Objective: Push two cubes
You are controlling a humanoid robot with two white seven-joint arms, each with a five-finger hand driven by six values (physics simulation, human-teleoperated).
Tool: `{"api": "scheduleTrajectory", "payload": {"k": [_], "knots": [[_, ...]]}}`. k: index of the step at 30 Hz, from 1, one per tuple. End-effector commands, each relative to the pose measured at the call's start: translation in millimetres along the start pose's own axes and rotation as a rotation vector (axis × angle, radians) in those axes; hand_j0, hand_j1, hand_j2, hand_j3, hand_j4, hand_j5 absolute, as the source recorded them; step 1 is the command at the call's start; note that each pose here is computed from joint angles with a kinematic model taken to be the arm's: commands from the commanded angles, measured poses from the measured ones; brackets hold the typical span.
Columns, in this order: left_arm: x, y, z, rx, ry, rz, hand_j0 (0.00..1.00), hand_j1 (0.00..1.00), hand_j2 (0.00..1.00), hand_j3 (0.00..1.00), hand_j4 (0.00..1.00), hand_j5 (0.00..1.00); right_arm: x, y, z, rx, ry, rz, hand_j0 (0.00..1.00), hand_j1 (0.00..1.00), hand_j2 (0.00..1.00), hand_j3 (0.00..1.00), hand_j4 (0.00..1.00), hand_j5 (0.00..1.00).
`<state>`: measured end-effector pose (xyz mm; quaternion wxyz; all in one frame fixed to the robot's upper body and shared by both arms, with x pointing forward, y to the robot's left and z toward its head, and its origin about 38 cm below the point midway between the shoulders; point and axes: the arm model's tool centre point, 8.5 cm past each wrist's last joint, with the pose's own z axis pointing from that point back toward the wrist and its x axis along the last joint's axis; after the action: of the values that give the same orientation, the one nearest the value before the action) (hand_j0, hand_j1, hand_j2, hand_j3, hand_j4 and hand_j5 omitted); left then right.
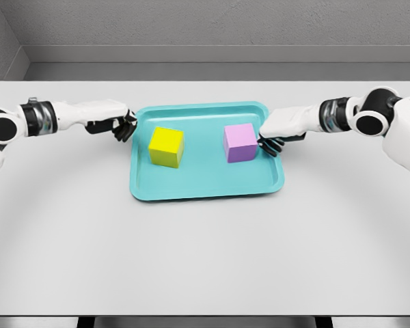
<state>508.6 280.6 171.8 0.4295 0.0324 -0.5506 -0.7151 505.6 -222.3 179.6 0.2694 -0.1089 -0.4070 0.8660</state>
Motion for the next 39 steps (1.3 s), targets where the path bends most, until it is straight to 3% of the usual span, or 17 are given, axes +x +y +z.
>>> {"api": "scheduleTrajectory", "payload": {"k": [1, 6, 13, 34, 37, 39], "knots": [[0, -8.0, -12, -0.044, 0.021, -0.031, 0.06, 0.06, 0.06, 0.06, 0.06, 0.06, 6.8, 2.4, -7, 0.020, -0.019, 0.027, 0.16, 0.16, 0.16, 0.16, 0.16, 0.16], [8, -14.2, -29, -0.076, 0.011, -0.061, 0.06, 0.06, 0.06, 0.06, 0.06, 0.06, 13.5, -3.9, -11, 0.012, -0.035, 0.046, 0.16, 0.16, 0.16, 0.16, 0.16, 0.16], [8, -21.9, -34, -0.089, 0.011, -0.053, 0.06, 0.06, 0.06, 0.06, 0.06, 0.06, -14.3, 1.1, 4, 0.014, 0.038, -0.010, 0.16, 0.16, 0.16, 0.16, 0.16, 0.16], [35, -25.3, -68, -0.090, -0.068, -0.051, 0.06, 0.06, 0.06, 0.06, 0.06, 0.06, 16.3, -27.7, -30, 0.002, -0.034, 0.061, 0.16, 0.16, 0.16, 0.16, 0.16, 0.16], [31, -24.9, -63, -0.087, -0.058, -0.045, 0.06, 0.06, 0.06, 0.06, 0.06, 0.06, 19.4, -30.8, -33, -0.002, -0.041, 0.066, 0.16, 0.16, 0.16, 0.16, 0.16, 0.16], [15, -16.6, -41, -0.070, -0.018, -0.040, 0.07, 0.07, 0.07, 0.07, 0.07, 0.07, 20.2, -32.3, -34, -0.004, -0.043, 0.068, 0.16, 0.16, 0.16, 0.16, 0.16, 0.16]]}}
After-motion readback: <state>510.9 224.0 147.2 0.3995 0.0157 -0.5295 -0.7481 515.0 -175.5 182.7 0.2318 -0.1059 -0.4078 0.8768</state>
